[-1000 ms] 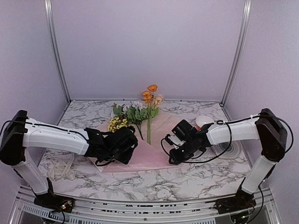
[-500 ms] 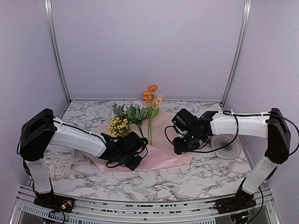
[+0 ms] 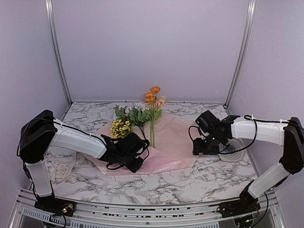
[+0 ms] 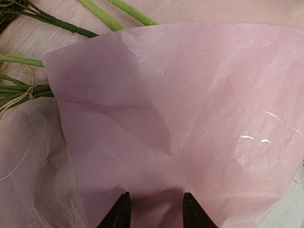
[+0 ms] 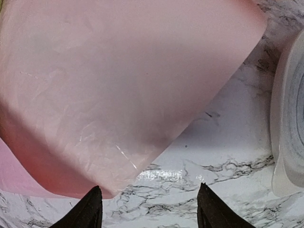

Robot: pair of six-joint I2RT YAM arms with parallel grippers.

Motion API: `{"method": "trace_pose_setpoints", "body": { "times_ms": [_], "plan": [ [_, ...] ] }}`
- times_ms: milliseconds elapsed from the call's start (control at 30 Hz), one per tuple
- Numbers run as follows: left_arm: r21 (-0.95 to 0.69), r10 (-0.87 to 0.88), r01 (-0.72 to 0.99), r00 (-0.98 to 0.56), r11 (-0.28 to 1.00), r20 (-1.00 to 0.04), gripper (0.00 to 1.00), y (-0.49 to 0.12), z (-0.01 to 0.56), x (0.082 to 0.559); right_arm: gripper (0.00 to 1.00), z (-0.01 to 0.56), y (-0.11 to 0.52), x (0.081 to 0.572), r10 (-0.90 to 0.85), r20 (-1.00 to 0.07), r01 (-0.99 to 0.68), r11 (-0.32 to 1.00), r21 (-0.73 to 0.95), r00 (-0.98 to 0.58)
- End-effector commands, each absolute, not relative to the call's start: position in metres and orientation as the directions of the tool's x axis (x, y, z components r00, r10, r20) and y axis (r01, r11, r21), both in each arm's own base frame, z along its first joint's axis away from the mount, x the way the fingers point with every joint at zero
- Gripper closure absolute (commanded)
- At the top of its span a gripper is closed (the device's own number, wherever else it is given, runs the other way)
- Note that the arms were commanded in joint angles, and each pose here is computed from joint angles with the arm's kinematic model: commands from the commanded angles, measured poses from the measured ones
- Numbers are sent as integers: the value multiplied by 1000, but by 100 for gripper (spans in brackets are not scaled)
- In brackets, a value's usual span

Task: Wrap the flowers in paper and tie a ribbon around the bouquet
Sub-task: Pick up the right corner of the flattened wrapping paper from the center of the board.

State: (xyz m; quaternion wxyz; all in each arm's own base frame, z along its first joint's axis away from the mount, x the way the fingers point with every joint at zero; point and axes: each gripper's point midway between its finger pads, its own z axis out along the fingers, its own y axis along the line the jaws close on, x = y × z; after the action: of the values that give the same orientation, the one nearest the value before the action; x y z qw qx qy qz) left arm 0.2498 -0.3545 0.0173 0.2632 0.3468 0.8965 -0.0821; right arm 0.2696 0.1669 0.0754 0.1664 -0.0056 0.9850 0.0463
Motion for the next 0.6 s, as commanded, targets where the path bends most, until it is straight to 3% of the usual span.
{"method": "trace_pose_setpoints", "body": {
  "times_ms": [0, 200, 567],
  "plan": [
    [43, 635, 691, -636, 722, -439, 62, -339, 0, 233, 34, 83, 159, 296, 110, -372, 1, 959, 282, -921],
    [49, 611, 664, -655, 746, -445, 62, -345, 6, 242, 34, 64, 150, 322, 177, -353, 1, 895, 446, -919],
    [3, 645, 729, -603, 684, -469, 61, -395, 35, 246, 44, 36, 142, 342, 124, -373, -35, 919, 393, -920]
  ]
}}
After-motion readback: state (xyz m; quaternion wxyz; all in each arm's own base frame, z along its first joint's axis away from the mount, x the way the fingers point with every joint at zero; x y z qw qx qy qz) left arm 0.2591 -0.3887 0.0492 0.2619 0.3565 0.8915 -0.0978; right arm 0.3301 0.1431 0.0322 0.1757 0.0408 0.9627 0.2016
